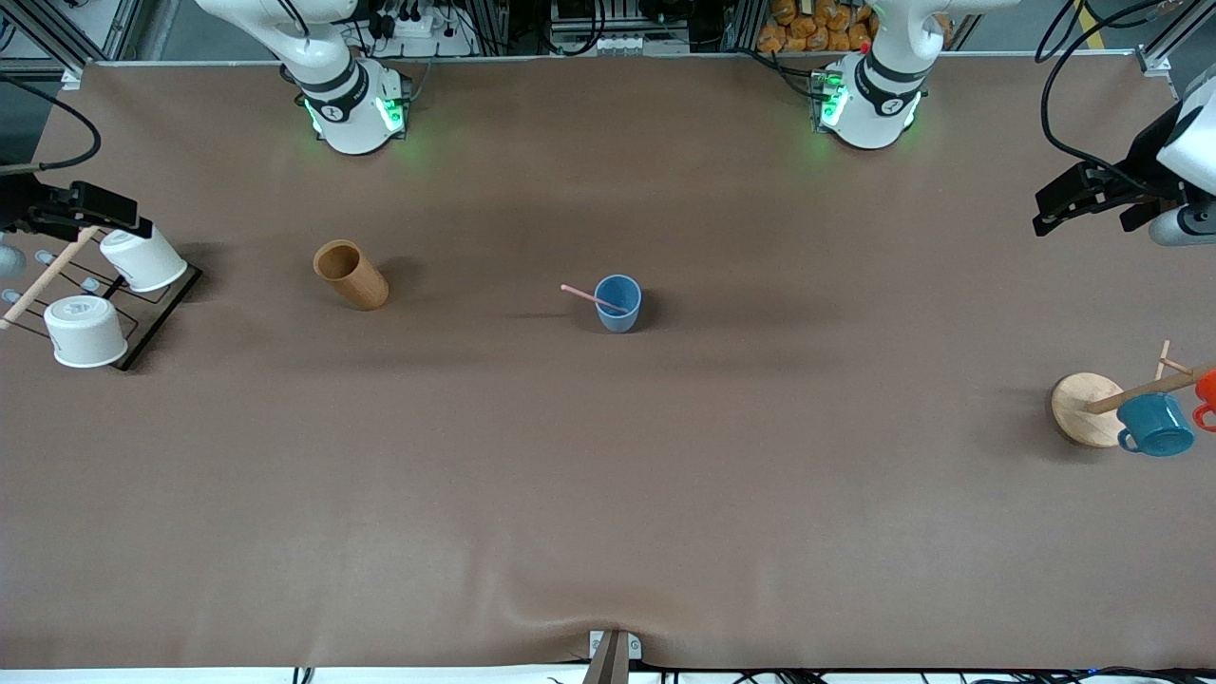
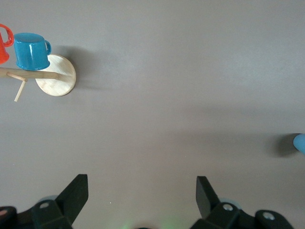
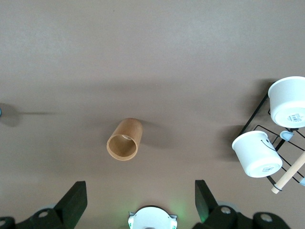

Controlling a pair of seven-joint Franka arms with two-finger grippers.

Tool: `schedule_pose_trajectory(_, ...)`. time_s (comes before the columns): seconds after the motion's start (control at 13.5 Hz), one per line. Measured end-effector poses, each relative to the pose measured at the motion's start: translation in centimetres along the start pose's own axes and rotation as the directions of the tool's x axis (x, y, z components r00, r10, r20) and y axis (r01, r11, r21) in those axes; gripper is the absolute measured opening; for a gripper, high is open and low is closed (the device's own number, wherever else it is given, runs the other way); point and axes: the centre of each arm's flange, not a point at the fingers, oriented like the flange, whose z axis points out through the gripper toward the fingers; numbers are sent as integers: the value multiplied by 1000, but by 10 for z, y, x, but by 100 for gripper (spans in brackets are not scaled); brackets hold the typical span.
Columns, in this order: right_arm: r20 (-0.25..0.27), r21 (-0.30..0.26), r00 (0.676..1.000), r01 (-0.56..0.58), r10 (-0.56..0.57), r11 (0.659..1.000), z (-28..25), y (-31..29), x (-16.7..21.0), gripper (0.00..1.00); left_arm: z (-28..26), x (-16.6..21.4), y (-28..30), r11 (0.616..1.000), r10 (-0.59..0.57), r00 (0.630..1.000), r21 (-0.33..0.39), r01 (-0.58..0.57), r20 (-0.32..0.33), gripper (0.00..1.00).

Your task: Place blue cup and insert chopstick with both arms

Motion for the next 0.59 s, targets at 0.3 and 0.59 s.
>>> schedule_pose_trajectory(0.3,-57,-15,998,-2,1,1000,-8,1,2,100,1,1,0,1000,0,1000,0,0,1,100)
schedule_pose_trajectory(0.59,-97,-22,995,-2,0,1000,-15,1,6,100,2,2,-1,1000,-2,1000,-2,2,1,100)
